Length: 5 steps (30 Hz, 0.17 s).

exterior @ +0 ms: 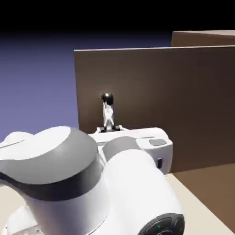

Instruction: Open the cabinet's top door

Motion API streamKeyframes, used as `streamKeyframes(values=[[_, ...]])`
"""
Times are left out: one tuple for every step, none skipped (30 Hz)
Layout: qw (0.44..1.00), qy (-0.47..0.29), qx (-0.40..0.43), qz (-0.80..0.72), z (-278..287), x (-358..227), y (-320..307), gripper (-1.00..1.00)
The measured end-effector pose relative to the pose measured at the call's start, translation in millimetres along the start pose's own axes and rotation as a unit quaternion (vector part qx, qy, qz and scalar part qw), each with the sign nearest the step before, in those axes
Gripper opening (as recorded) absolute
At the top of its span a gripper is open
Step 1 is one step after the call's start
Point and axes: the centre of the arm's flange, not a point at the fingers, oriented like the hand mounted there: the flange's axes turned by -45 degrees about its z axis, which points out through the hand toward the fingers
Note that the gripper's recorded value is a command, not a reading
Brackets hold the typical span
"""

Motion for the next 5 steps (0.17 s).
streamKeyframes(values=[[1.000,0.000,0.007,0.000,-6.8,0.0,2.1,-1.00],[1.000,0.000,0.014,0.000,-13.4,0.0,4.2,-1.00],[1.000,0.000,0.020,0.000,-19.8,0.0,6.4,-1.00],[1.000,0.000,0.027,0.000,-26.0,0.0,8.6,-1.00],[0.999,0.000,0.033,0.000,-32.1,0.0,10.8,-1.00]])
